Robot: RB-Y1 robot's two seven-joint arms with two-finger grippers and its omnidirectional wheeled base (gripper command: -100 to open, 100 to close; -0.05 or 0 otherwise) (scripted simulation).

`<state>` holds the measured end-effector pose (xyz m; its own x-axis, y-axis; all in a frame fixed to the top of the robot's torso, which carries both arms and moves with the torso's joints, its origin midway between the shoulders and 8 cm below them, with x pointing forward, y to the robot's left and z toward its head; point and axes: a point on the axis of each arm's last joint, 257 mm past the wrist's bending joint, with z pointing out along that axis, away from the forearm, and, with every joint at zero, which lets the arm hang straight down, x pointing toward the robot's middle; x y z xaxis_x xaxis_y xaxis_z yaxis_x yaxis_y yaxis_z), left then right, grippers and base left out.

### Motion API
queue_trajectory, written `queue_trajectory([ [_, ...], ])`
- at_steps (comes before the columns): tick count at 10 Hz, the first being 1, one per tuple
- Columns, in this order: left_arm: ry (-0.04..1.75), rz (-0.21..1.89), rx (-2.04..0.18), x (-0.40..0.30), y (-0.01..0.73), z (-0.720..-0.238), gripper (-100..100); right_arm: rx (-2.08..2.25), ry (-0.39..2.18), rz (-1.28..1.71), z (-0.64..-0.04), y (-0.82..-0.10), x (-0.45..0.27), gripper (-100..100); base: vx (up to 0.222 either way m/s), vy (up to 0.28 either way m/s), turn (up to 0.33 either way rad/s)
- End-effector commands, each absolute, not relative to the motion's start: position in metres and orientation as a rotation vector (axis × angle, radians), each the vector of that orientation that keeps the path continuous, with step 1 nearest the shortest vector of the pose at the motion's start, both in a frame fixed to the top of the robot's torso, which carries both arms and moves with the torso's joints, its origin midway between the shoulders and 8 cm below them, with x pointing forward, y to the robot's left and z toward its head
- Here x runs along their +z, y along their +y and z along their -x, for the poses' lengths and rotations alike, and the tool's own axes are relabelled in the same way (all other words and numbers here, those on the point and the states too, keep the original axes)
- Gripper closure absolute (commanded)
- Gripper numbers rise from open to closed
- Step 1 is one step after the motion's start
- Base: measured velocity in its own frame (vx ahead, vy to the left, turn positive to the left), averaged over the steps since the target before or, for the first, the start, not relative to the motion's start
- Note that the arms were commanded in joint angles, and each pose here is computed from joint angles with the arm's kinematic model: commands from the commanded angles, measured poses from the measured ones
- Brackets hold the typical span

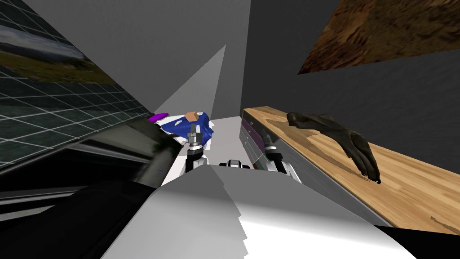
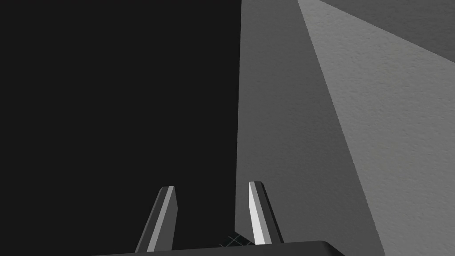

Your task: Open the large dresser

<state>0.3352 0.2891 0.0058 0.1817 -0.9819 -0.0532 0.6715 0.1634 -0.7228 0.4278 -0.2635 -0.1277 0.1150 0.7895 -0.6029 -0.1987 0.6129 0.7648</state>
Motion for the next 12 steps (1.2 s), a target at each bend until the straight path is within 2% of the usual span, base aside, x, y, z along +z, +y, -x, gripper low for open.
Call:
queue_trajectory([
  [1,0.599,0.636,-1.285,0.006,0.289,-0.335,0,0.700,1.342,-0.598,-0.438,-0.270,-0.160,-100,0.021,0.036,0.080],
  [12,0.600,0.636,-1.285,0.006,0.289,-0.335,0,0.264,1.709,-0.597,-0.451,-0.312,-0.303,-100,0.032,0.038,0.120],
])
